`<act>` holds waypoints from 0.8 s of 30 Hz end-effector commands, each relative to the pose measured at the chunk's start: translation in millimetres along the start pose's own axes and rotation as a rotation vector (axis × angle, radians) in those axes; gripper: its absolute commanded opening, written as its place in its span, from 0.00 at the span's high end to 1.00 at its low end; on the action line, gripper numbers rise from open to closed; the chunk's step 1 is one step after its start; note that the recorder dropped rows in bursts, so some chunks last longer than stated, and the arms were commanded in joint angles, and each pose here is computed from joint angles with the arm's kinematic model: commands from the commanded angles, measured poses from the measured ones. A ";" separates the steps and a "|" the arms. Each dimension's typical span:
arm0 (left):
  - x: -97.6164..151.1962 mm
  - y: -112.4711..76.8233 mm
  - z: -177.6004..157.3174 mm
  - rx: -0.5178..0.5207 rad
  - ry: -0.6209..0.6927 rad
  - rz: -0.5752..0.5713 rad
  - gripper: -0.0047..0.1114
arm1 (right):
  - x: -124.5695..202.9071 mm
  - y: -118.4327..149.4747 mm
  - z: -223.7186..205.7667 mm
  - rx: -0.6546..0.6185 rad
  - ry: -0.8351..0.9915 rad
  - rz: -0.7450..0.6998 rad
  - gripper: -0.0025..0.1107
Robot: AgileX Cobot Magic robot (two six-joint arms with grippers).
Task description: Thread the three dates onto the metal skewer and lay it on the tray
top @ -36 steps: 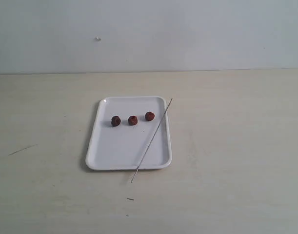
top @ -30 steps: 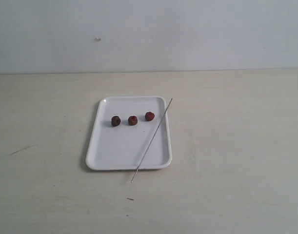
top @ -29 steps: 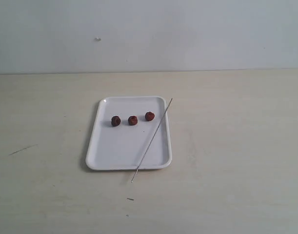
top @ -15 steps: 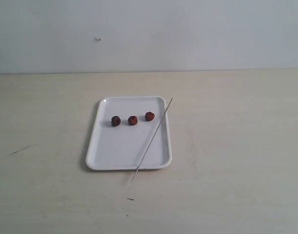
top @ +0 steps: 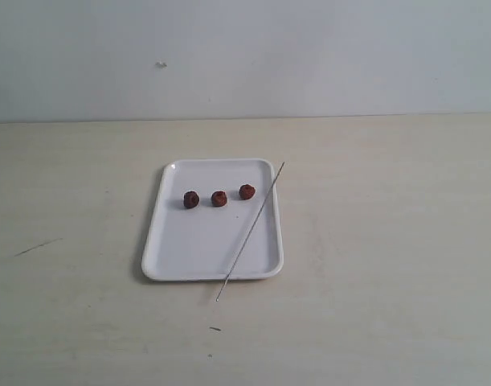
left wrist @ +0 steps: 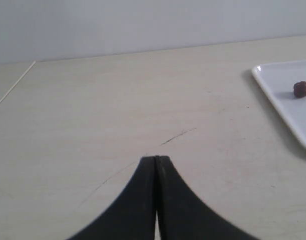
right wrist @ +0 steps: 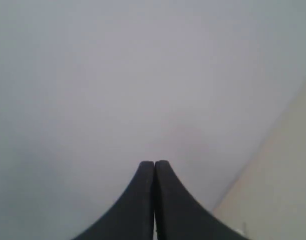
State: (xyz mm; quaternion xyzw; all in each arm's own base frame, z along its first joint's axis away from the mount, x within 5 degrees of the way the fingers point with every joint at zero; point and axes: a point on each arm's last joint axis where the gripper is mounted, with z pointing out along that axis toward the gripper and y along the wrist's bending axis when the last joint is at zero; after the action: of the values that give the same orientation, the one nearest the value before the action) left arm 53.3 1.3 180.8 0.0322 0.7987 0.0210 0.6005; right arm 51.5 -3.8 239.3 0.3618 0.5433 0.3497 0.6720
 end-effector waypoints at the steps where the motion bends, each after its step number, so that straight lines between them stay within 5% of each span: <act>1: 0.3 0.1 -0.1 -0.002 -0.007 -0.008 0.96 | -24.0 67.4 11.6 -0.108 0.088 -0.009 0.98; 3: 0.3 0.1 -0.1 -0.002 -0.007 -0.008 0.96 | -31.7 105.5 46.1 -0.107 0.256 -0.091 0.98; 6: 0.3 0.1 -0.1 -0.002 -0.007 -0.008 0.96 | -23.2 126.8 107.8 -0.090 0.572 -0.160 0.98; 9: 0.3 0.1 -0.1 -0.002 -0.007 -0.008 0.96 | -1.3 103.2 182.7 0.034 0.864 -0.186 0.98; 15: 0.3 0.1 -0.1 -0.002 -0.007 -0.008 0.96 | 62.8 62.4 247.8 0.215 0.977 -0.311 0.98; 24: 0.3 0.1 -0.1 -0.002 -0.007 -0.008 0.96 | 154.4 54.2 296.5 0.417 1.086 -0.400 0.98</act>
State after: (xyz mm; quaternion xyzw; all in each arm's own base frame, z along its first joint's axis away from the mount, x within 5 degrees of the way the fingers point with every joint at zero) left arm 53.3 1.3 180.8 0.0314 0.7987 0.0205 0.6005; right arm 350.1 109.7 266.0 0.1367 0.9084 0.2783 0.2803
